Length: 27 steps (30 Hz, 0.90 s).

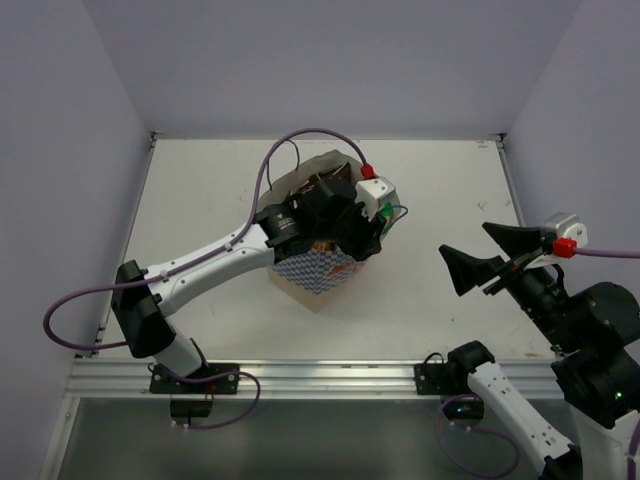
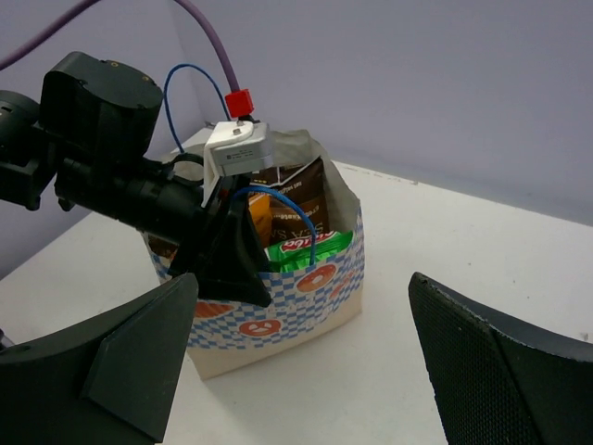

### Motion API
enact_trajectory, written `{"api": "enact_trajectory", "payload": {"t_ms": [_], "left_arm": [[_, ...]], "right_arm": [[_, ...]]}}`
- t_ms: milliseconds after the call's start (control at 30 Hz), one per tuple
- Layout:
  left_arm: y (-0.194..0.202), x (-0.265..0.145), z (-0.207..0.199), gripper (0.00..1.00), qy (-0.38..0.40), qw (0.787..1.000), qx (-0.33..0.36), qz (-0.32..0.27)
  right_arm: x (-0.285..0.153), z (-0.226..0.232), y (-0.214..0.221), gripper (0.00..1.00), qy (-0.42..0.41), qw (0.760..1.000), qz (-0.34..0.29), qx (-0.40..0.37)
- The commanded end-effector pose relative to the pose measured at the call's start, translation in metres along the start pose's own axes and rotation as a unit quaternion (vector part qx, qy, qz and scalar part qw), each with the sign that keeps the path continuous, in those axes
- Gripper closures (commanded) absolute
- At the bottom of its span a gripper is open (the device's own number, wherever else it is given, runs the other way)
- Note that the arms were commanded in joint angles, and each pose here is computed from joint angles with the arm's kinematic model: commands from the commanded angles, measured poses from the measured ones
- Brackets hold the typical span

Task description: Take the snacks out of the paper bag

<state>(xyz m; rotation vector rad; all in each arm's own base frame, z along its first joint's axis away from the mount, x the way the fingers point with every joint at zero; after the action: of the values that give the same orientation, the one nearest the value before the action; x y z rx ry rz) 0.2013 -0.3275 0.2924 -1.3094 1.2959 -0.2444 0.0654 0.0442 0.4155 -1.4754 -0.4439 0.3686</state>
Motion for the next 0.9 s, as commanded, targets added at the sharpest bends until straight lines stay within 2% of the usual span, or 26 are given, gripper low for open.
{"api": "enact_trajectory", "payload": {"t_ms": [0,33,67,167,200,400,600,733,867], "left_arm": [[-0.016,-0.012,0.001,0.42,-0.033,0.998,-0.027,-0.041],[-0.023,-0.017,0.0,0.34,-0.041,0.997,-0.026,-0.051],[-0.025,-0.02,0.001,0.21,-0.049,0.997,-0.025,-0.05],[-0.041,-0.034,0.0,0.03,-0.068,0.995,-0.013,-0.068],[-0.045,-0.038,0.0,0.01,-0.071,0.995,-0.01,-0.072],[-0.07,-0.078,-0.01,0.0,-0.068,0.992,0.005,-0.105],[-0.071,-0.116,-0.023,0.0,-0.019,0.994,0.028,-0.106],[-0.068,-0.144,-0.015,0.0,-0.039,0.991,0.027,-0.123],[-0.07,-0.177,0.005,0.0,-0.089,0.982,-0.01,-0.163]], "right_arm": [[-0.004,-0.001,-0.009,0.01,0.007,1.0,-0.022,-0.01],[-0.004,-0.001,-0.01,0.01,0.008,1.0,-0.023,-0.01],[-0.003,-0.001,-0.01,0.01,0.008,1.0,-0.02,-0.01],[-0.003,-0.001,-0.012,0.01,0.007,1.0,-0.022,-0.012],[-0.002,-0.001,-0.012,0.01,0.006,1.0,-0.021,-0.013],[0.001,-0.001,-0.016,0.01,0.001,1.0,-0.018,-0.013],[0.004,0.0,-0.019,0.01,-0.004,1.0,-0.009,-0.018],[0.009,0.002,-0.022,0.01,-0.021,1.0,0.006,-0.02],[0.024,0.006,-0.033,0.01,-0.044,0.999,0.022,-0.005]]}}
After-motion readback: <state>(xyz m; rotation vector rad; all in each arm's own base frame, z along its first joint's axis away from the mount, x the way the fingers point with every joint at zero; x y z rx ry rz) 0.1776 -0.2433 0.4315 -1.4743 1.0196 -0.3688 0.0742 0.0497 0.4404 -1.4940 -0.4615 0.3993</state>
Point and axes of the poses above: each gripper's point midway between its finger pads, its own x axis out along the fingers, its own z axis along the line the jaws close on, y = z × x, the point moved 9 cm from there along -x, back along the fingers, and after that the axes turned 4 degrees about -x, right-handed, at the moved point
